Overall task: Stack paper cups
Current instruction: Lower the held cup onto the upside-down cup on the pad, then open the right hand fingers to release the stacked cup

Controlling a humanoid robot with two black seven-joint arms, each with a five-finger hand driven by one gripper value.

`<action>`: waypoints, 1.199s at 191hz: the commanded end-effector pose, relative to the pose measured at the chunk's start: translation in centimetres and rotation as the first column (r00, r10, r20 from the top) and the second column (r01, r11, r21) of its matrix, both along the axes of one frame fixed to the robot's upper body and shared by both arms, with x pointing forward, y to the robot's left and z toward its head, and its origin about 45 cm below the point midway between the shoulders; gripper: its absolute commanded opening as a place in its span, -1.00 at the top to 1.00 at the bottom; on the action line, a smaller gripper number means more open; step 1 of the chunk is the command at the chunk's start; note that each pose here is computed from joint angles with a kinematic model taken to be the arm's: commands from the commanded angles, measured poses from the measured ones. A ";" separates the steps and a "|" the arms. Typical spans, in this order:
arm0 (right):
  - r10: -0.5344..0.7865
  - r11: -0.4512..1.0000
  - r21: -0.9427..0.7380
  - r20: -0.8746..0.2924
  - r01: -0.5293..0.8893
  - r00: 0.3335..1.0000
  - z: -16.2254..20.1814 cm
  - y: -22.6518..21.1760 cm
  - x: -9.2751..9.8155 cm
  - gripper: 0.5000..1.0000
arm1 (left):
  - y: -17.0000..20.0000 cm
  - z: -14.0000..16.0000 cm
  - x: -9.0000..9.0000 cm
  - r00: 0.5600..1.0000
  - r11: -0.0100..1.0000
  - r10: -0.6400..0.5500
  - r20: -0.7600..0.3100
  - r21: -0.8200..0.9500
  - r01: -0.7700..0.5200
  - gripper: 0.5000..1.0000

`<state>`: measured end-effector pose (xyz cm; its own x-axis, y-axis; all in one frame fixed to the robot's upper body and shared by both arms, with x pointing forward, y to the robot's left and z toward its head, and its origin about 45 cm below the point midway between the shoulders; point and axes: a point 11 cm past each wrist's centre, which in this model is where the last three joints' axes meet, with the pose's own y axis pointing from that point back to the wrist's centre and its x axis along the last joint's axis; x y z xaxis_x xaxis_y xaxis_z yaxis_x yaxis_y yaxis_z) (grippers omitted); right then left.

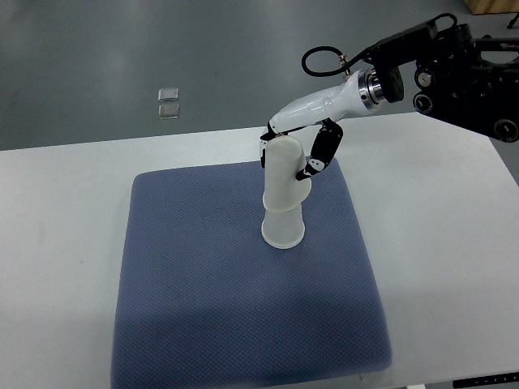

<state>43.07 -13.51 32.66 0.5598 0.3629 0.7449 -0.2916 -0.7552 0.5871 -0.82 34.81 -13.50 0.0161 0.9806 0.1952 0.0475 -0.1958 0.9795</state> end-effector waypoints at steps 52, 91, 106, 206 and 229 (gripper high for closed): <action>-0.014 1.000 0.007 -0.002 0.014 1.000 -0.5 -0.5 0.0 0.28 | 0.0 0.0 0.0 1.000 1.000 0.000 0.000 0.000 0.000 -1.00; -0.017 1.000 0.010 -0.010 0.017 1.000 -1.1 -0.6 -0.1 0.07 | 0.0 0.0 -0.1 1.000 1.000 0.000 -0.001 0.000 0.000 -1.00; -0.017 1.000 0.016 -0.004 0.017 1.000 -1.3 -0.5 -0.1 0.07 | 0.0 0.0 -0.1 1.000 1.000 0.000 -0.001 0.000 0.000 -1.00; -0.024 0.999 0.035 -0.011 0.024 1.000 -2.7 -0.6 -0.4 -0.46 | 0.0 0.0 -0.1 1.000 1.000 0.000 -0.001 0.000 0.000 -1.00; -0.021 0.999 0.037 -0.022 0.022 1.000 -3.3 -0.5 -0.6 -0.60 | 0.0 0.0 0.0 1.000 1.000 0.000 0.000 0.000 0.000 -1.00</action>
